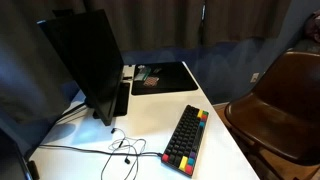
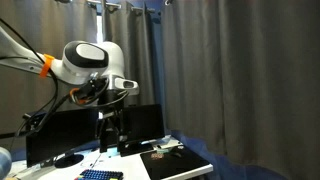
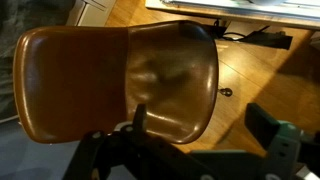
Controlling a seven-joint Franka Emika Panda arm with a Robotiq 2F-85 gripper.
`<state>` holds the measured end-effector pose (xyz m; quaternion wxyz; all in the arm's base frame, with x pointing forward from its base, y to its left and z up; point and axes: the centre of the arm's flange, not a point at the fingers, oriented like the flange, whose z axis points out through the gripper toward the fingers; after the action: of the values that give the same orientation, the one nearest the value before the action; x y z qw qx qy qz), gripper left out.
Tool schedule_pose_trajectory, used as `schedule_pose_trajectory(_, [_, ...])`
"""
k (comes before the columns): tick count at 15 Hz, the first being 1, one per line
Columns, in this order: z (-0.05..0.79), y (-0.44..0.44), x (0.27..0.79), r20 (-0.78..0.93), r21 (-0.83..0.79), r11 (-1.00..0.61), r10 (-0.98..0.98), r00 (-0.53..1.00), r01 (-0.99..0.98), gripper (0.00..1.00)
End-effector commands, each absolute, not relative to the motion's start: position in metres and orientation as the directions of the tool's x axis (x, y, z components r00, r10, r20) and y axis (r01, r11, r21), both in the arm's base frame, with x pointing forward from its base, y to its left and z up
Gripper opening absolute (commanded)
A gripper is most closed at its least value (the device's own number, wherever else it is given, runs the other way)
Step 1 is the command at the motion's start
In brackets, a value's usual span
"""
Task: Press one black key on the keyboard
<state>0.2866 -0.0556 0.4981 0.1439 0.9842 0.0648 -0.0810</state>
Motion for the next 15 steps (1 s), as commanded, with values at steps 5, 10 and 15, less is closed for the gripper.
schedule_pose_trajectory(5, [0.498,-0.056,0.287,-0.178,0.273,-0.950,0.104,0.979,0.151,1.00])
schedule_pose_trajectory(10, [0.498,-0.056,0.287,-0.178,0.273,-0.950,0.104,0.979,0.151,1.00])
schedule_pose_trajectory(15, [0.480,0.031,0.343,-0.119,0.221,-0.904,0.348,0.930,0.366,1.00])
